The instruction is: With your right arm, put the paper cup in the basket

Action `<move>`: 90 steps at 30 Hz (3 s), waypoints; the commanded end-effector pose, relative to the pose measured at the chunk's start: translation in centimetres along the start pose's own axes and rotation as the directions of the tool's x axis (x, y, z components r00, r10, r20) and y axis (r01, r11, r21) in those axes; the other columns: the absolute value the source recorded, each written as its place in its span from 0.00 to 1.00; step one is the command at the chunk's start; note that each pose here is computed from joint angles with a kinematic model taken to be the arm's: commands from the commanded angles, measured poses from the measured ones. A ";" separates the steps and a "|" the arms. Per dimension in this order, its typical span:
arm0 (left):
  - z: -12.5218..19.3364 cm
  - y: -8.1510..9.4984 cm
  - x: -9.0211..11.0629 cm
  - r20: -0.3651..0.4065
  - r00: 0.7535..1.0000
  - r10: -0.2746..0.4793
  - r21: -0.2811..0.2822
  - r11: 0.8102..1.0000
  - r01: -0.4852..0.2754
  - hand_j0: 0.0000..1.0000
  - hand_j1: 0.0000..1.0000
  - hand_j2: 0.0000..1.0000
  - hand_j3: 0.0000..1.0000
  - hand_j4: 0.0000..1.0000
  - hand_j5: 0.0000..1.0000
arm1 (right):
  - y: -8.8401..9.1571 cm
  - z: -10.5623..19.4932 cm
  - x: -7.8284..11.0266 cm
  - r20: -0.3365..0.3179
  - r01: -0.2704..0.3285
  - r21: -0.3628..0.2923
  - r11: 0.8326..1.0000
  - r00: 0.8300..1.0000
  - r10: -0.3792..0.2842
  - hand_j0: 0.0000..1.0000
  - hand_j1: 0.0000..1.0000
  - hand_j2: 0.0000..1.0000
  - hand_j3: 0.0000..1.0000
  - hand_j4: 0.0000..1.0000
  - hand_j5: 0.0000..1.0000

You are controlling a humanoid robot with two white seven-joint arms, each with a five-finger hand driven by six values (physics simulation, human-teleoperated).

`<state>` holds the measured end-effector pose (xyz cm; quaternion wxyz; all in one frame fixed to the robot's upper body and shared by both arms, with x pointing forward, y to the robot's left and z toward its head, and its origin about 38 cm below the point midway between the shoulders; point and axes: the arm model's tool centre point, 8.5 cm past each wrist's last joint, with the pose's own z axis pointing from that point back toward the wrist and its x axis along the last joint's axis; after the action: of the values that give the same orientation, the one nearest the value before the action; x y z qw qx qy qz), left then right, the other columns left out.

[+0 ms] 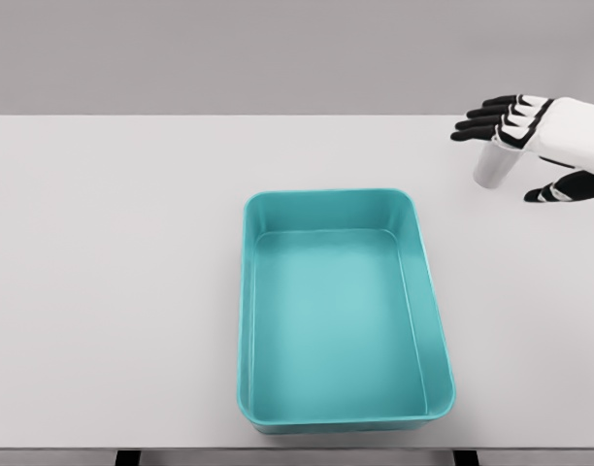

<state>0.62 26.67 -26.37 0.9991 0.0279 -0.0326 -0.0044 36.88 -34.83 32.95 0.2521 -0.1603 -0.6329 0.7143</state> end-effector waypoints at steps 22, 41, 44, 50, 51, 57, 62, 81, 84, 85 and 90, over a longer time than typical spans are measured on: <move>0.0 0.0 0.0 0.000 1.000 0.001 0.000 1.000 -0.001 1.00 1.00 1.00 1.00 1.00 1.00 | 4.3 1.8 -8.9 -0.228 0.502 -0.232 0.833 0.805 -0.548 1.00 1.00 1.00 1.00 1.00 1.00; 0.0 0.0 0.0 0.000 1.000 0.001 0.000 1.000 -0.001 1.00 1.00 1.00 1.00 1.00 1.00 | 12.2 1.9 -15.4 -0.278 0.707 -0.452 0.544 0.468 -0.839 1.00 1.00 1.00 1.00 1.00 1.00; 0.0 0.0 0.0 0.000 1.000 -0.001 0.000 1.000 0.001 1.00 1.00 1.00 1.00 1.00 1.00 | 11.9 1.1 -15.7 -0.261 0.711 -0.462 0.530 0.462 -0.847 1.00 1.00 1.00 1.00 1.00 1.00; 0.0 0.0 0.0 0.000 1.000 0.001 0.000 1.000 -0.001 1.00 1.00 1.00 1.00 1.00 1.00 | 12.9 0.1 -16.7 -0.246 0.727 -0.492 0.478 0.411 -0.878 1.00 1.00 1.00 1.00 1.00 1.00; 0.0 0.0 0.0 0.000 1.000 0.001 0.000 1.000 -0.001 1.00 1.00 1.00 1.00 1.00 1.00 | 12.4 -0.1 -17.1 -0.238 0.726 -0.502 0.470 0.407 -0.882 1.00 1.00 1.00 1.00 1.00 1.00; 0.0 0.0 0.0 0.000 1.000 0.001 0.000 1.000 -0.001 1.00 1.00 1.00 1.00 1.00 1.00 | 12.2 -1.0 -17.4 -0.290 0.741 -0.477 0.474 0.376 -0.880 1.00 1.00 1.00 1.00 1.00 1.00; 0.0 0.0 0.0 0.000 1.000 -0.001 0.000 1.000 0.001 1.00 1.00 1.00 1.00 1.00 1.00 | 12.3 -1.0 -17.6 -0.306 0.745 -0.477 0.467 0.358 -0.882 1.00 1.00 1.00 1.00 1.00 1.00; 0.0 0.0 0.0 0.000 1.000 0.001 0.000 1.000 -0.001 1.00 1.00 1.00 1.00 1.00 1.00 | 11.8 -2.5 -18.3 -0.363 0.759 -0.447 0.474 0.331 -0.871 1.00 1.00 1.00 1.00 1.00 1.00; 0.0 0.0 0.0 0.000 1.000 0.001 0.000 1.000 -0.001 1.00 1.00 1.00 1.00 1.00 1.00 | 11.9 -2.6 -18.3 -0.364 0.760 -0.446 0.473 0.329 -0.871 1.00 1.00 1.00 1.00 1.00 1.00; 0.0 0.0 0.0 0.000 1.000 0.001 0.000 1.000 -0.001 1.00 1.00 1.00 1.00 1.00 1.00 | 11.9 -2.5 -18.4 -0.365 0.759 -0.448 0.473 0.327 -0.871 1.00 1.00 1.00 1.00 1.00 1.00; 0.0 0.0 0.0 0.000 1.000 -0.001 0.000 1.000 0.001 1.00 1.00 1.00 1.00 1.00 1.00 | 11.6 -2.3 -18.8 -0.368 0.754 -0.459 0.470 0.320 -0.873 1.00 1.00 1.00 1.00 1.00 1.00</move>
<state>0.62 26.67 -26.37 0.9991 0.0278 -0.0327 -0.0045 51.80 -44.10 19.75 0.7286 -0.0446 -0.5920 0.3416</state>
